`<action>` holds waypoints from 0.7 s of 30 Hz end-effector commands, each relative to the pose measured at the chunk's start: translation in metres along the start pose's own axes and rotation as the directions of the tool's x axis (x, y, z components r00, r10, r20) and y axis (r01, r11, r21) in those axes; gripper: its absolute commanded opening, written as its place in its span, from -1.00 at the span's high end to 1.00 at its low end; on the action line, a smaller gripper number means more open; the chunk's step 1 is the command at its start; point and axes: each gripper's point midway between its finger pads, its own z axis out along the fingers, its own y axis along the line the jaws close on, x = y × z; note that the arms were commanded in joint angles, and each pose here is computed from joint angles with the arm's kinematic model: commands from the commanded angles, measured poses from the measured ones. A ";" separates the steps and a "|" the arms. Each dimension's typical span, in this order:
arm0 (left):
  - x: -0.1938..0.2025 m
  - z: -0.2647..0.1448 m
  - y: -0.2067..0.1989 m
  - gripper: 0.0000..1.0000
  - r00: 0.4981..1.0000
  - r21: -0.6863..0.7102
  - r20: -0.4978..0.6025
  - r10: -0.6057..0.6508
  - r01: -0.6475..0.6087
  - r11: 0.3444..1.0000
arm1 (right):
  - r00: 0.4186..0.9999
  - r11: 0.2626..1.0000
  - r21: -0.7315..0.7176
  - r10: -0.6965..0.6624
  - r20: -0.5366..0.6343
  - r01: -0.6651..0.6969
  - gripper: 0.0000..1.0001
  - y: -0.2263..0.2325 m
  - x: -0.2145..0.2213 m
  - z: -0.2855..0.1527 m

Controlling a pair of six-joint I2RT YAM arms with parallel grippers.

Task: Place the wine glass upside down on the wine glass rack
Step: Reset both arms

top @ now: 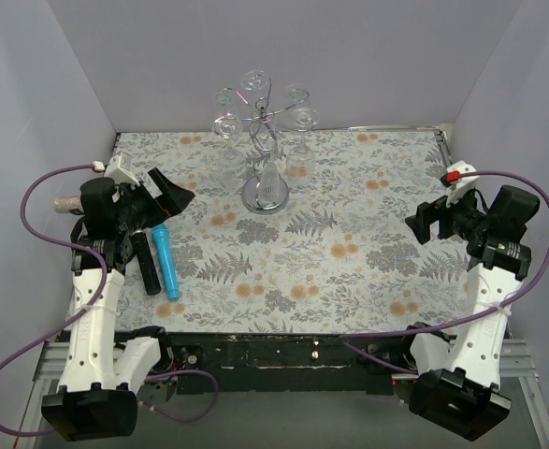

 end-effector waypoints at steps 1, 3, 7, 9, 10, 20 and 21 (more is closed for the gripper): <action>0.003 -0.012 -0.003 -0.96 0.998 0.008 0.014 0.058 -0.058 0.998 | 0.997 0.976 0.211 0.042 0.058 -0.053 -0.97 -0.031 -0.026 -0.015; 0.004 -0.013 -0.003 -0.96 0.998 0.007 0.014 0.063 -0.063 0.998 | 0.996 0.968 0.239 0.060 0.067 -0.074 -0.97 -0.034 -0.029 -0.018; 0.007 -0.015 -0.004 -0.96 0.997 0.014 0.008 0.070 -0.071 0.997 | 0.994 0.967 0.239 0.071 0.081 -0.089 -0.97 -0.032 -0.033 -0.019; 0.007 -0.016 -0.003 -0.96 0.997 0.006 0.014 0.077 -0.077 0.997 | 0.993 0.970 0.221 0.081 0.085 -0.098 -0.97 -0.029 -0.035 -0.019; 0.007 -0.017 -0.003 -0.96 0.997 0.001 0.016 0.079 -0.079 0.997 | 0.993 0.973 0.206 0.086 0.085 -0.102 -0.97 -0.026 -0.035 -0.019; 0.009 -0.020 0.001 -0.96 0.991 -0.034 0.022 0.132 -0.131 0.991 | 0.991 0.987 0.142 0.061 0.122 -0.078 -0.97 -0.010 -0.042 -0.020; 0.009 -0.020 0.001 -0.96 0.990 -0.037 0.023 0.137 -0.136 0.990 | 0.990 0.986 0.144 0.066 0.129 -0.084 -0.96 -0.010 -0.042 -0.019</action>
